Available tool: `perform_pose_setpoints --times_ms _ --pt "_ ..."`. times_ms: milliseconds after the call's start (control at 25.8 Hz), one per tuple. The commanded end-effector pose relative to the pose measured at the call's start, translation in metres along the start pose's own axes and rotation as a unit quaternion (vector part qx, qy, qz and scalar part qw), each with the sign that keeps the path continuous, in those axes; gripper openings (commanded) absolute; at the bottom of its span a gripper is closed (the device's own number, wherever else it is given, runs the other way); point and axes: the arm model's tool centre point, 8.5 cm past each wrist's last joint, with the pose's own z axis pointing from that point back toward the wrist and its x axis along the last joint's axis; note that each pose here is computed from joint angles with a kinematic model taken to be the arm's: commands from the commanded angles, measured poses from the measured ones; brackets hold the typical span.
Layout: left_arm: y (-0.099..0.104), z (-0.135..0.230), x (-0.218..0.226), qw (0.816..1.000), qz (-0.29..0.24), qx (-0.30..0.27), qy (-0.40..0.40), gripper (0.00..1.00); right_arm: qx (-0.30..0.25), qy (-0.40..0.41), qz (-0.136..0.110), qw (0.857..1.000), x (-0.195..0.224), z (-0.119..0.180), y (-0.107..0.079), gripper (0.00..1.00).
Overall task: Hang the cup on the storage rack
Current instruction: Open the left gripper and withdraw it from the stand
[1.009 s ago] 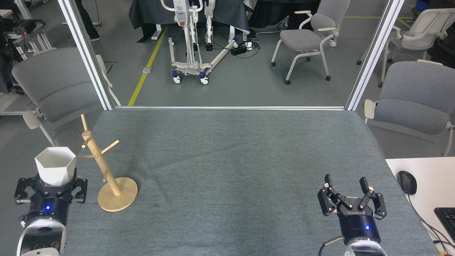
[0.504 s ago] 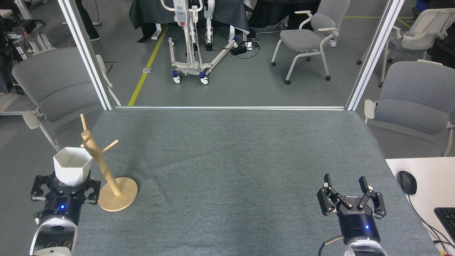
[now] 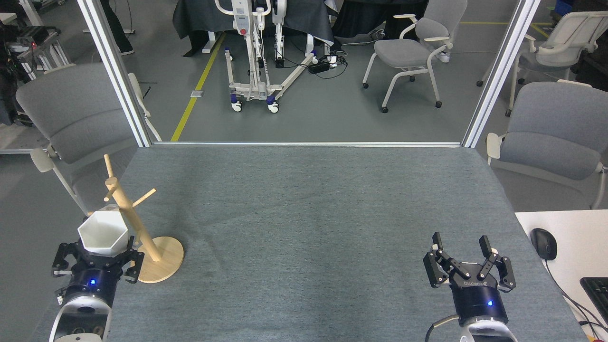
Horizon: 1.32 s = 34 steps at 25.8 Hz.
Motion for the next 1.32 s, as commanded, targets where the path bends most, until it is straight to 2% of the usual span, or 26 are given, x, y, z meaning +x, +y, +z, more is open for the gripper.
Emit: perform_pose_setpoints --times_ms 0,116,466,543,621,660,776,854,1087,1203,1281 --pt "-0.008 0.0 0.004 1.0 0.005 -0.009 -0.005 0.98 -0.002 0.0 0.0 1.0 0.0 0.0 0.0 0.99" --pt "-0.01 0.002 0.009 1.0 0.01 -0.01 -0.008 0.99 -0.002 0.001 0.0 1.0 -0.001 0.0 0.0 0.99" --pt "-0.066 0.021 0.061 0.995 0.044 -0.067 -0.053 0.99 -0.002 0.0 0.0 1.0 0.0 0.0 0.0 0.99" --pt "-0.065 0.023 0.068 0.995 0.053 -0.059 -0.062 0.99 -0.001 0.0 -0.001 1.0 0.0 0.0 0.0 1.0" --pt "-0.056 0.032 0.098 0.992 0.079 -0.046 -0.083 0.99 -0.001 0.001 -0.001 1.0 0.001 0.001 0.001 0.99" --pt "-0.047 0.036 0.111 0.991 0.095 -0.032 -0.092 0.99 -0.001 0.001 -0.003 1.0 0.002 0.001 0.001 0.99" --pt "-0.004 0.041 0.138 0.984 0.132 0.026 -0.115 0.99 -0.001 0.0 -0.004 1.0 0.002 0.0 0.001 0.99" --pt "0.021 0.043 0.155 0.98 0.128 0.059 -0.139 0.99 0.0 0.0 -0.005 1.0 0.002 0.001 0.001 0.99" --pt "0.115 0.043 0.191 0.957 0.173 0.159 -0.168 0.99 0.0 -0.002 -0.006 1.0 0.005 0.0 0.001 1.0" --pt "0.143 0.042 0.206 0.955 0.172 0.177 -0.163 0.99 0.0 -0.002 -0.006 1.0 0.005 0.0 0.001 0.99" --pt "0.149 0.045 0.211 0.957 0.173 0.172 -0.16 0.99 0.0 -0.002 -0.006 1.0 0.005 0.0 0.001 1.0"
